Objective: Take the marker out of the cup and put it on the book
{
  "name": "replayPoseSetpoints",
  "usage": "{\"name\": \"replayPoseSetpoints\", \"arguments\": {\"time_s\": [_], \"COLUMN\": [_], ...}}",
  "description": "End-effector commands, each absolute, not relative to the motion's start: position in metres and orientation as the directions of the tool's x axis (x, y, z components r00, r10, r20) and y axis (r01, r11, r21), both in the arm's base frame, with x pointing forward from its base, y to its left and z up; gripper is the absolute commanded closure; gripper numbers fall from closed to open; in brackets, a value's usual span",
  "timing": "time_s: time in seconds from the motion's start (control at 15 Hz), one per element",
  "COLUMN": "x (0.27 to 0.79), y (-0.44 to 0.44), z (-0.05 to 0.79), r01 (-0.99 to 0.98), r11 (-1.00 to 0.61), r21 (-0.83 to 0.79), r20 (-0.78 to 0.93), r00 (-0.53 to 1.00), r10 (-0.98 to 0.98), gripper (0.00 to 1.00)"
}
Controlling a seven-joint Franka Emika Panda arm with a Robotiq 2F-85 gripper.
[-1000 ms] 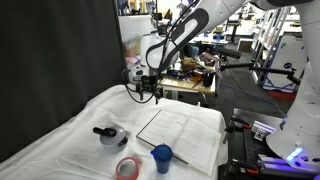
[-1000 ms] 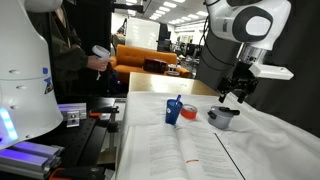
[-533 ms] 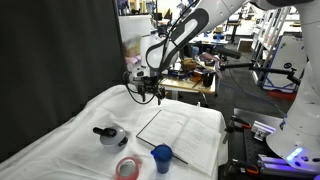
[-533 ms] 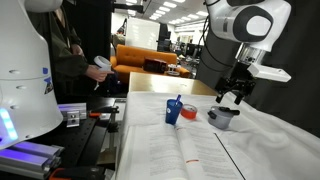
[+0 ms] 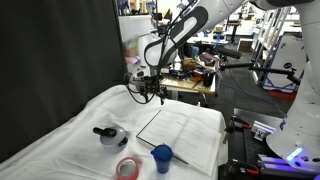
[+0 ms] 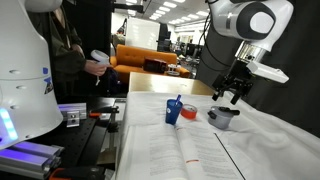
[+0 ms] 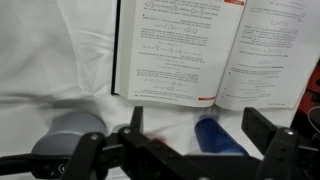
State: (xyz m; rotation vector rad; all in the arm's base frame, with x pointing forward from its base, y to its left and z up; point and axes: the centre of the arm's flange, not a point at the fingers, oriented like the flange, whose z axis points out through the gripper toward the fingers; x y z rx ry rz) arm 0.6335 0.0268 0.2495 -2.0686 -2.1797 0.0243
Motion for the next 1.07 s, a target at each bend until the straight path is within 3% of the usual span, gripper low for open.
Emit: {"name": "replayPoseSetpoints", "arguments": {"time_s": [0.0,1.0], "x": [0.6335,0.6323], "y": [0.0269,0.0285], "z": [0.2494,0.2504], "r01": [0.993,0.989], "r11": [0.056,0.05], "r21": [-0.105,-0.141], "r20": [0.088,0.104], "r00": [-0.047,-0.035], "r10": [0.995,0.994], "gripper": [0.0,0.0]}}
